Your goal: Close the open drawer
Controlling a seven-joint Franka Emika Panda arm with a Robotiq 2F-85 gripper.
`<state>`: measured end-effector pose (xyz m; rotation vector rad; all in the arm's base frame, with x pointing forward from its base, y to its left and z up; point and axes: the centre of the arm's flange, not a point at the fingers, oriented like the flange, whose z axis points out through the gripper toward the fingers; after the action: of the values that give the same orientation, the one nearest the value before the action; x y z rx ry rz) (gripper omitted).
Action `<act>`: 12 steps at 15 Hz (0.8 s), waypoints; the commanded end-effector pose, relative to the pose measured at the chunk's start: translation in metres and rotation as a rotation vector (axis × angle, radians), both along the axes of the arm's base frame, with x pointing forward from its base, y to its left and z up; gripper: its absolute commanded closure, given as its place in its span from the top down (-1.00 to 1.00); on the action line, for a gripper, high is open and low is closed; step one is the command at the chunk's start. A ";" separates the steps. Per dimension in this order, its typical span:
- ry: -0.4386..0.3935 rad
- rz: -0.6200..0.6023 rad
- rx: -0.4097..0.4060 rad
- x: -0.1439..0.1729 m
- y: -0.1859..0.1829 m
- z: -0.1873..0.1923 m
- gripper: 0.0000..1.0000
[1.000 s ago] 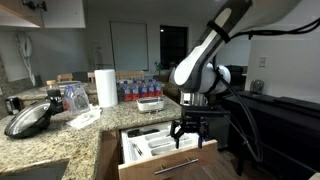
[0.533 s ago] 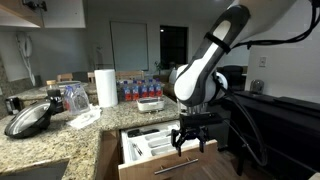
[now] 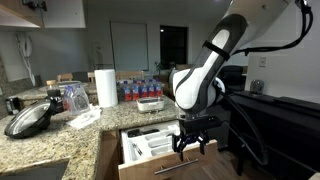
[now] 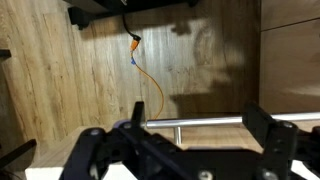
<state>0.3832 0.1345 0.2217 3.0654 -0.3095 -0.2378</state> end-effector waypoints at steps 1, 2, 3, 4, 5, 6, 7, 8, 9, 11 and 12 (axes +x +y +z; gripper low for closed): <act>0.023 0.022 -0.028 0.004 0.007 -0.016 1.00; 0.034 0.031 -0.031 0.004 0.007 -0.018 1.00; 0.039 0.037 -0.033 0.005 0.008 -0.021 1.00; 0.041 0.039 -0.039 0.007 0.008 -0.023 1.00; 0.039 0.041 -0.040 0.008 0.008 -0.023 1.00; 0.039 0.040 -0.040 0.010 0.007 -0.023 1.00; 0.035 0.041 -0.041 0.013 0.006 -0.023 1.00; 0.033 0.041 -0.044 0.016 0.006 -0.024 1.00; 0.031 0.044 -0.048 0.019 0.005 -0.025 1.00; 0.030 0.060 -0.058 0.026 0.003 -0.028 1.00; 0.032 0.071 -0.063 0.029 0.003 -0.030 1.00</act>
<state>0.4025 0.1360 0.1996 3.0313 -0.2188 -0.2662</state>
